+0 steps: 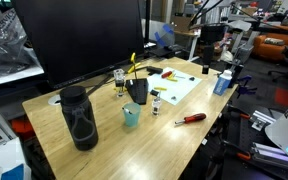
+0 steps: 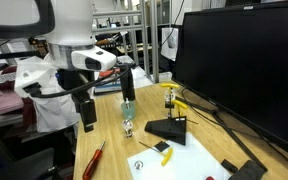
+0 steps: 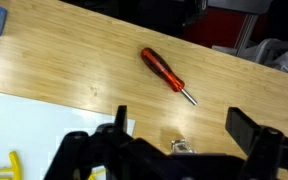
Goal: Put the yellow object that's closest to the black rack in it
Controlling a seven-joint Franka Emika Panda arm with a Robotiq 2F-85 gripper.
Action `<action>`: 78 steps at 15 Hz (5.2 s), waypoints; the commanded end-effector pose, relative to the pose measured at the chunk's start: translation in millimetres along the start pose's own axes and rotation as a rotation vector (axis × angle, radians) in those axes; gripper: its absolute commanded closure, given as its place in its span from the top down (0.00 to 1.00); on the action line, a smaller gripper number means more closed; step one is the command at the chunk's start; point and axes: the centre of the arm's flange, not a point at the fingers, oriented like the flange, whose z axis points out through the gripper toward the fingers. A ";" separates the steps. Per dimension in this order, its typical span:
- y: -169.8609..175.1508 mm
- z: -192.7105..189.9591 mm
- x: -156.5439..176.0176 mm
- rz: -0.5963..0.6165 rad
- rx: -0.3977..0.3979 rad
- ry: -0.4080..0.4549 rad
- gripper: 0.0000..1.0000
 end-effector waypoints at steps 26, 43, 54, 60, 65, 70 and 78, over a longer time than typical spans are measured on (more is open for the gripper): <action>56.8 78.1 126.0 0.119 -0.079 0.339 1.00; 116.1 161.0 198.8 0.129 -0.122 0.302 1.00; 131.6 184.1 205.4 0.128 -0.137 0.255 1.00; 132.6 195.3 203.2 0.129 -0.128 0.231 1.00; 129.1 196.1 203.2 0.126 -0.120 0.224 0.62; 121.9 194.1 204.5 0.119 -0.110 0.212 0.49; 119.3 193.3 203.3 0.118 -0.109 0.209 0.08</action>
